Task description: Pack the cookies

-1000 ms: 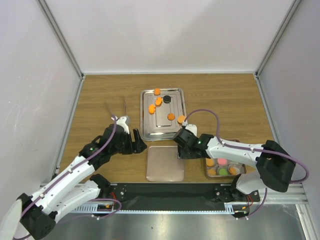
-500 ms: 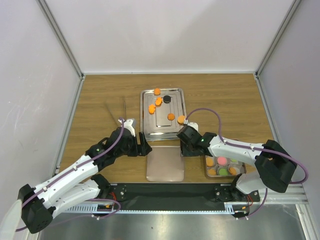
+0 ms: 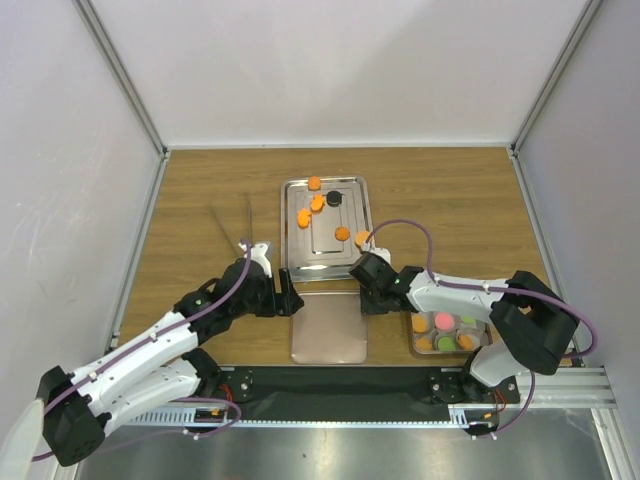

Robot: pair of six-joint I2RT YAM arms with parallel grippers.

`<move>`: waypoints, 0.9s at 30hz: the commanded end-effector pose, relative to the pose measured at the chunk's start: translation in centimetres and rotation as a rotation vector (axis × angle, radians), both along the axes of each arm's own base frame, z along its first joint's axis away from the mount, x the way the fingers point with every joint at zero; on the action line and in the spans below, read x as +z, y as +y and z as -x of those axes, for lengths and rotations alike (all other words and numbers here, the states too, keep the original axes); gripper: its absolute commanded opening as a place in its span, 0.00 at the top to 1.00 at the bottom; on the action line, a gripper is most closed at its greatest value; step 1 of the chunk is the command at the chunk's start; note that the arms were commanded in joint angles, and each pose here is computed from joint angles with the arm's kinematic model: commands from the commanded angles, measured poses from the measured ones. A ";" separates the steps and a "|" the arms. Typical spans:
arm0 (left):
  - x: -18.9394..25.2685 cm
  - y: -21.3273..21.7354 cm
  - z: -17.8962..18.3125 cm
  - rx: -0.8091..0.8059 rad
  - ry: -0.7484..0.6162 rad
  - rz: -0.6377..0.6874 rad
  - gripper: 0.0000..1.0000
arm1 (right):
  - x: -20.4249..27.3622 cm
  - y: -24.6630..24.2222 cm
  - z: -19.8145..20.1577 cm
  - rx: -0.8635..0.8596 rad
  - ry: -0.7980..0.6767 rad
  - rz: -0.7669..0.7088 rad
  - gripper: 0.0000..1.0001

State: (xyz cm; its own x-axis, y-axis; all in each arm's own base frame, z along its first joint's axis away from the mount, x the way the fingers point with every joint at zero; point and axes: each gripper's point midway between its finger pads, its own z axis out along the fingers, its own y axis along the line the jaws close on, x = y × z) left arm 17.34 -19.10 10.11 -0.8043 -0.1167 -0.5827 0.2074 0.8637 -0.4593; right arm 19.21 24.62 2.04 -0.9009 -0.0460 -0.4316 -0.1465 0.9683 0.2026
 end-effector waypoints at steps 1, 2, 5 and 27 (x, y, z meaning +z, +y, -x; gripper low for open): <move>0.1 -0.5 0.0 -0.010 -0.017 0.029 0.21 | 0.4 0.5 -0.7 0.001 -0.026 -0.023 0.81; -0.2 -0.5 0.0 -0.008 -0.013 0.027 0.21 | 0.7 0.6 -0.8 0.001 -0.030 -0.031 0.86; -0.7 -0.5 0.0 -0.004 -0.008 0.028 0.20 | 1.2 0.6 -0.9 0.008 -0.031 -0.032 0.93; -0.2 -4.4 0.4 -0.149 -0.016 0.184 0.21 | 9.1 -0.4 -2.6 -0.036 -0.072 -0.243 1.00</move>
State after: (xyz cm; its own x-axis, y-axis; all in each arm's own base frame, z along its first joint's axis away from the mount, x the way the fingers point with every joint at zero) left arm 16.60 -21.30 7.67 -0.8336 -0.0842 -0.5459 0.2657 0.8053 -0.5300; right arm 21.25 23.06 8.09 -0.8819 0.0843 -0.4639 -0.0966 0.9307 0.3527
